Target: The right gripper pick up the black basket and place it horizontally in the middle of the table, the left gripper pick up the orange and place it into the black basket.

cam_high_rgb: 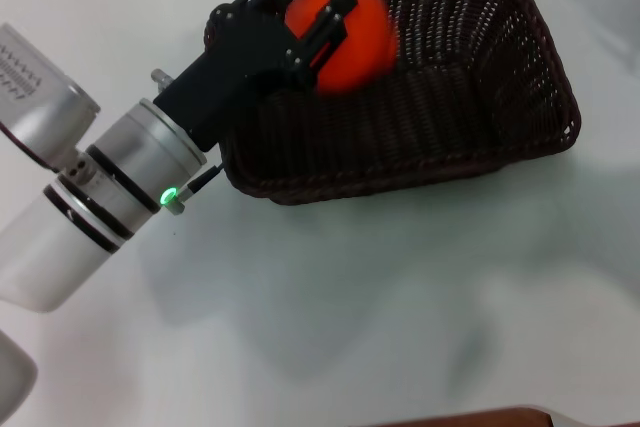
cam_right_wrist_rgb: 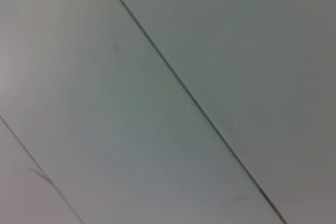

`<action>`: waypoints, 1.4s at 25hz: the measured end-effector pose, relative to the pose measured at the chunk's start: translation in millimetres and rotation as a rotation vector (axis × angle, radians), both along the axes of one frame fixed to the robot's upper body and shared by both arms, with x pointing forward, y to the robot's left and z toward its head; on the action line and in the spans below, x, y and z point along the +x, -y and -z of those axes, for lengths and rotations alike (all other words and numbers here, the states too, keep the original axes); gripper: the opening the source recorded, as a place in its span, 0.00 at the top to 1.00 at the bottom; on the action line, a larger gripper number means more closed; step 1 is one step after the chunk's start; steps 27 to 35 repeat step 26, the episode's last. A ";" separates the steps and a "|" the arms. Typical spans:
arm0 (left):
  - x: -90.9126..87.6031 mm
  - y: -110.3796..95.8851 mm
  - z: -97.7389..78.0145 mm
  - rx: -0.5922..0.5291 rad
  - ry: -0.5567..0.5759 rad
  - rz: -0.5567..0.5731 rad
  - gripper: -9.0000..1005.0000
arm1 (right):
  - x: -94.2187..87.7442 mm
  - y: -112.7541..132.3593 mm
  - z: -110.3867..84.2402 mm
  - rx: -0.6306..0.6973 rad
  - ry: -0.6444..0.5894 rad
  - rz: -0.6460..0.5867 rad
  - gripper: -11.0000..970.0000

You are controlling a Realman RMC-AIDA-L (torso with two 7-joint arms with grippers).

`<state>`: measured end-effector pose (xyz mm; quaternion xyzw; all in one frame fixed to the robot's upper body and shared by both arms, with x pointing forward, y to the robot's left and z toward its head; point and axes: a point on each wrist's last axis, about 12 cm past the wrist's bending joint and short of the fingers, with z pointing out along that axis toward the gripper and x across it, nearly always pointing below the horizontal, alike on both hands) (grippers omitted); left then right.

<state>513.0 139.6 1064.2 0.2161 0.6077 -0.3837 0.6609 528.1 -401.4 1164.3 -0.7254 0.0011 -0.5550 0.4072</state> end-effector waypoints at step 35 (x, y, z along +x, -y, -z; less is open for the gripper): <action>-47.0 -162.9 28.1 -0.114 0.116 -0.738 0.09 | -15.6 -10.8 71.9 -0.028 0.344 0.372 0.29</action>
